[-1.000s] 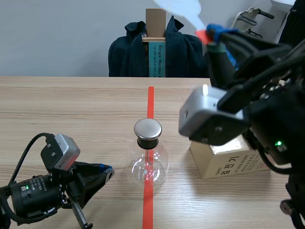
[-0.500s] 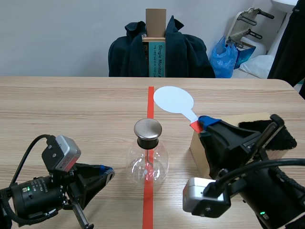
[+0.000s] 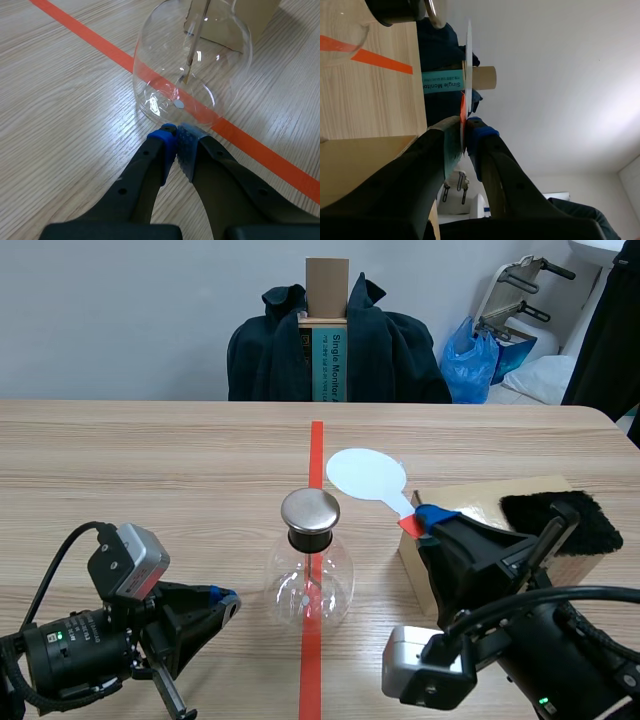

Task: Do the electroscope experiment.
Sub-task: 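Bring the plate to the electroscope and point at the metal foil, then move the plate toward and away from the electroscope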

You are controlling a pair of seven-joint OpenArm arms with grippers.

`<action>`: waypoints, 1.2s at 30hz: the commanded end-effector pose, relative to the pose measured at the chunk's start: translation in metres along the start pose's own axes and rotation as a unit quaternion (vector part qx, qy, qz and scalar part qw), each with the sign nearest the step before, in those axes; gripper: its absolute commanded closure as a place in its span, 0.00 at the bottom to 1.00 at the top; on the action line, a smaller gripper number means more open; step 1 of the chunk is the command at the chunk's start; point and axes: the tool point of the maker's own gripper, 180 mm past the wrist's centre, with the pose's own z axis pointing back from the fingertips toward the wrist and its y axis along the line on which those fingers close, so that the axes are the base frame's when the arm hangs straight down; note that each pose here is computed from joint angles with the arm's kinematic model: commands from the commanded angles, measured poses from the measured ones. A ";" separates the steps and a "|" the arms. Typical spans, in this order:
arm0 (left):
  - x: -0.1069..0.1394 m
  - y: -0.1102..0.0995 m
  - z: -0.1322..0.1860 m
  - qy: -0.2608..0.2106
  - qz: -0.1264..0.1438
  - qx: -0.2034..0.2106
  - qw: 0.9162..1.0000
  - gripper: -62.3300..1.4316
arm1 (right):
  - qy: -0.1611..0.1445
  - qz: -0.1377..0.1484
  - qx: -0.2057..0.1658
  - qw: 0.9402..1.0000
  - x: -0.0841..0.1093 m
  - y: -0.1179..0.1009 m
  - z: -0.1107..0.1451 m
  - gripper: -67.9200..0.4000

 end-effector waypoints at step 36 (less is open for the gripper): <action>0.011 0.000 -0.003 -0.021 0.000 -0.001 1.000 0.93 | -0.099 0.025 0.022 0.995 0.031 0.006 0.000 0.98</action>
